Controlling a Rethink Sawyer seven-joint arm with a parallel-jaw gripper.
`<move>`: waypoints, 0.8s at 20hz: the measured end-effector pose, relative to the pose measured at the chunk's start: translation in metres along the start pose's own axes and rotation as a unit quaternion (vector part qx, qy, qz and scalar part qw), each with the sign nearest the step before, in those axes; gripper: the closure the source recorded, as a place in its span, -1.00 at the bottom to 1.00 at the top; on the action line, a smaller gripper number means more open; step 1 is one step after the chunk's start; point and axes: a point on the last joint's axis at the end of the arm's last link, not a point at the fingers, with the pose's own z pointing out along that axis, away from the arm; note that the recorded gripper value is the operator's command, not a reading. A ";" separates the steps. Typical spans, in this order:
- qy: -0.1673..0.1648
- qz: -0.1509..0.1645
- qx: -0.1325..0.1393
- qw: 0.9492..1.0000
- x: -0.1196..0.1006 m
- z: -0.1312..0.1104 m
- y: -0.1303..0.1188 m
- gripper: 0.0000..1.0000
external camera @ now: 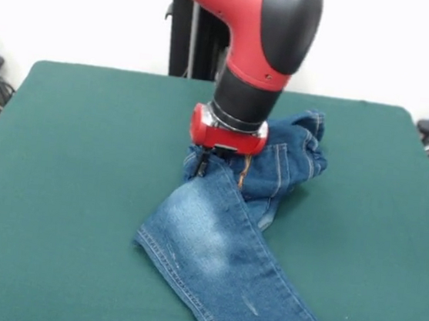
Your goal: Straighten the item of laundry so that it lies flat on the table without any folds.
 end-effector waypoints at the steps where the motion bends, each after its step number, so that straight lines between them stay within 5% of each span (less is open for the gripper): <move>1: 0.000 -0.002 0.003 1.000 -0.001 0.000 0.002 1.00; 8: 0.006 -0.022 0.030 0.999 -0.014 -0.002 0.024 1.00; 16: 0.017 0.009 0.048 0.999 -0.018 0.001 0.030 1.00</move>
